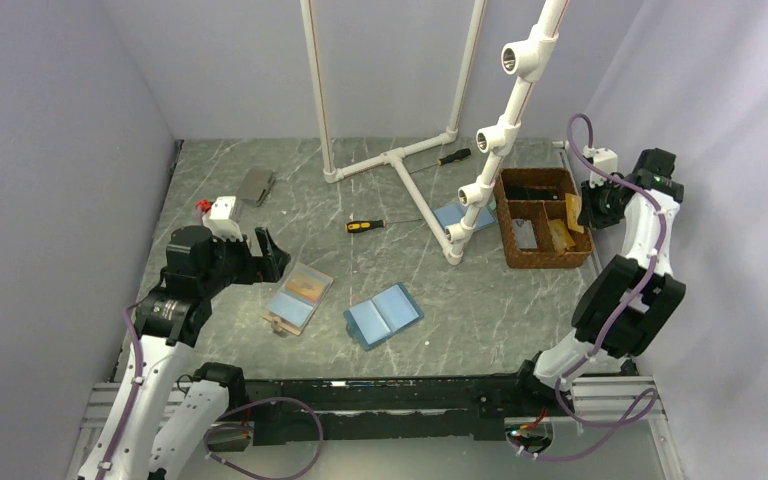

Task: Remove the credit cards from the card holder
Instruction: Place the credit card in the storage box.

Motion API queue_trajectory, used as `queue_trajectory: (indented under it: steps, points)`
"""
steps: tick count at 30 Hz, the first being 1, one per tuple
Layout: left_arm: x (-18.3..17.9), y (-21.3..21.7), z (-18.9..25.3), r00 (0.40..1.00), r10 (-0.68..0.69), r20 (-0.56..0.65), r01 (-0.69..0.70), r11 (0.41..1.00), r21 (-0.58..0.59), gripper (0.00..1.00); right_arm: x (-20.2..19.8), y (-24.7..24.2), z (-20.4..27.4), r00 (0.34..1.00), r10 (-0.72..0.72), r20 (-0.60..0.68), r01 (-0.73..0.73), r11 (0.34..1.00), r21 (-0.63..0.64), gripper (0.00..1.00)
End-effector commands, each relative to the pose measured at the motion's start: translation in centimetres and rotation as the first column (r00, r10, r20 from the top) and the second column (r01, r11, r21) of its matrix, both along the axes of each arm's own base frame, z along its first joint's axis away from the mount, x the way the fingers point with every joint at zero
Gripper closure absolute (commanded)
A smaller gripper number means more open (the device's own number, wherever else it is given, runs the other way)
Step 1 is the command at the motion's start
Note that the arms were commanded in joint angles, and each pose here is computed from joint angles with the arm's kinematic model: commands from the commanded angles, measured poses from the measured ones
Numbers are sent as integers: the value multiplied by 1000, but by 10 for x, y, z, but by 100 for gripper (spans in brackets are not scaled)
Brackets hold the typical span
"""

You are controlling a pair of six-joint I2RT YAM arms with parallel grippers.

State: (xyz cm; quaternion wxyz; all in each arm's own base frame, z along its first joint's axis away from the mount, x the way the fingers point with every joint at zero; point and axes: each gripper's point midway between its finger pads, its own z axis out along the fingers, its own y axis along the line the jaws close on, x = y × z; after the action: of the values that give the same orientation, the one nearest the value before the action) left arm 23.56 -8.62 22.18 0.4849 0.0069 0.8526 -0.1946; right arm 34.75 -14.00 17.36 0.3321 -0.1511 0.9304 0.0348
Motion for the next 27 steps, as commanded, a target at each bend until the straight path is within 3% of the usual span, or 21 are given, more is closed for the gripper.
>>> queue_trajectory:
  steps: [1,15,27]
  points:
    - [1,1,6,999,-11,34,11,1000,13,1,20,-10,-6,998,-46,-38,44,998,-45,100]
    - [2,2,5,999,-9,31,9,1000,12,1,36,-11,-47,984,-95,-152,92,995,-22,100]
    - [1,2,5,999,-6,32,5,1000,15,1,36,-15,-56,978,-131,-165,128,991,-29,89]
